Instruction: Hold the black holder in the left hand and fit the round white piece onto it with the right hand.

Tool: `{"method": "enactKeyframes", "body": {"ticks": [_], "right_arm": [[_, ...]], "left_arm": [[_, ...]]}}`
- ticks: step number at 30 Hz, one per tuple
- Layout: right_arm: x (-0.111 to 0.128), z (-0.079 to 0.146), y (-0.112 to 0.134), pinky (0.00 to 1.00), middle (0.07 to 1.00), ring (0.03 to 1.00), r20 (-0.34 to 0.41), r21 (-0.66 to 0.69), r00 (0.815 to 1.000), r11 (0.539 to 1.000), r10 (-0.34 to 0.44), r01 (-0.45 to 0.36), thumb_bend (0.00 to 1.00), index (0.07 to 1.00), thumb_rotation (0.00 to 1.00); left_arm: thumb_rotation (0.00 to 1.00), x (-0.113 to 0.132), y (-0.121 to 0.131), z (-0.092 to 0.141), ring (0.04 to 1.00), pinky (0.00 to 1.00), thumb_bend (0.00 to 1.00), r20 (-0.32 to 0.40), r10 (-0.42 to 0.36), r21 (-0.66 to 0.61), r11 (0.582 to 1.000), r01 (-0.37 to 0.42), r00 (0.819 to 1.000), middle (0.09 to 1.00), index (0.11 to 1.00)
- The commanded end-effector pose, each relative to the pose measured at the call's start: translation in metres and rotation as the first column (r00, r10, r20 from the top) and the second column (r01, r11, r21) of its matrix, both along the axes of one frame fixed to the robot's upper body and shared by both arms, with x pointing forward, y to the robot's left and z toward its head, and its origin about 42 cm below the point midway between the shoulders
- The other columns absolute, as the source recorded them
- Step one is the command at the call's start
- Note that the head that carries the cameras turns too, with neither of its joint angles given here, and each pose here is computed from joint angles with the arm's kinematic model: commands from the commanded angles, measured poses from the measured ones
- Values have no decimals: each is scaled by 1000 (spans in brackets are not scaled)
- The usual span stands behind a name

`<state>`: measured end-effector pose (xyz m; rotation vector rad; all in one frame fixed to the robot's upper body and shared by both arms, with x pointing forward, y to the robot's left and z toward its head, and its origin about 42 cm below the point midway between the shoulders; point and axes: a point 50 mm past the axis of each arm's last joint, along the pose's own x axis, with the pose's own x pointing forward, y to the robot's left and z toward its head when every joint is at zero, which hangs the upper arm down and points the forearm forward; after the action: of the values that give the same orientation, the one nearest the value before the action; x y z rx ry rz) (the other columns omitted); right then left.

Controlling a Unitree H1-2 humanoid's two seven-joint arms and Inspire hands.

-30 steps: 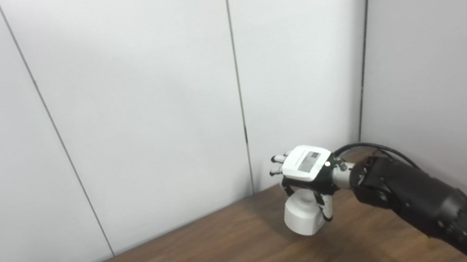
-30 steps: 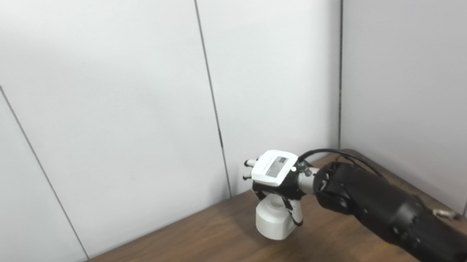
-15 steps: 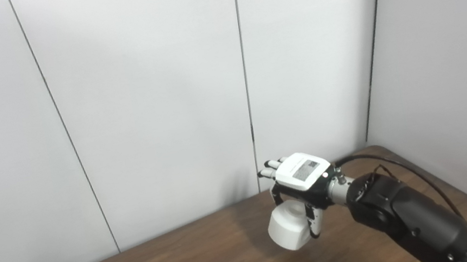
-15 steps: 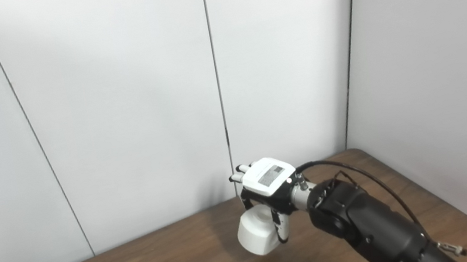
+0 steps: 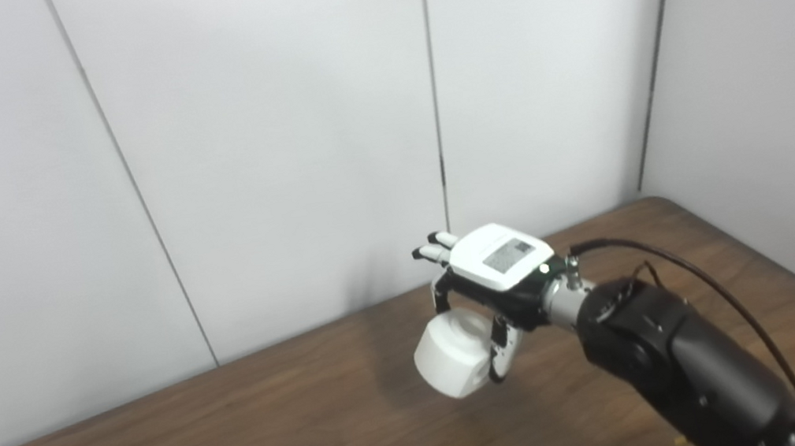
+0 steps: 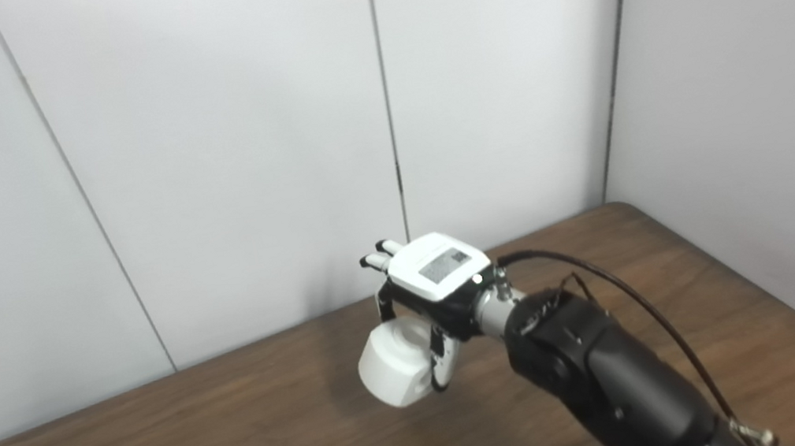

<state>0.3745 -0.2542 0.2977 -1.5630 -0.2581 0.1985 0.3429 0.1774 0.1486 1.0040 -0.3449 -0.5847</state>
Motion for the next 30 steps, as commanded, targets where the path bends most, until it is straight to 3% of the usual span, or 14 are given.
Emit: {"method": "enactKeyframes", "body": {"ticks": [1, 10, 18, 30], "right_arm": [[-4, 21, 4, 873, 983, 1000, 94, 70, 996, 998, -6, -1, 514, 484, 134], [-20, 12, 33, 917, 1000, 1000, 101, 236, 993, 971, -59, 34, 512, 482, 137], [-36, 24, 55, 801, 997, 1000, 74, 242, 994, 968, -84, 64, 515, 481, 133], [-52, 45, 80, 744, 990, 1000, 43, 265, 999, 964, -14, 2, 516, 478, 133]], "left_arm": [[46, 11, -1, 20, 964, 1000, 515, 96, 8, -26, 1000, -5, 995, 946, 480], [46, 11, 2, 30, 974, 1000, 515, 130, 24, -13, 1000, -22, 991, 942, 480], [46, 13, -5, 42, 978, 1000, 515, 121, 23, 2, 1000, -23, 992, 953, 480], [47, 18, -15, 61, 989, 1000, 515, 127, 42, 14, 999, -44, 991, 969, 480]]}}
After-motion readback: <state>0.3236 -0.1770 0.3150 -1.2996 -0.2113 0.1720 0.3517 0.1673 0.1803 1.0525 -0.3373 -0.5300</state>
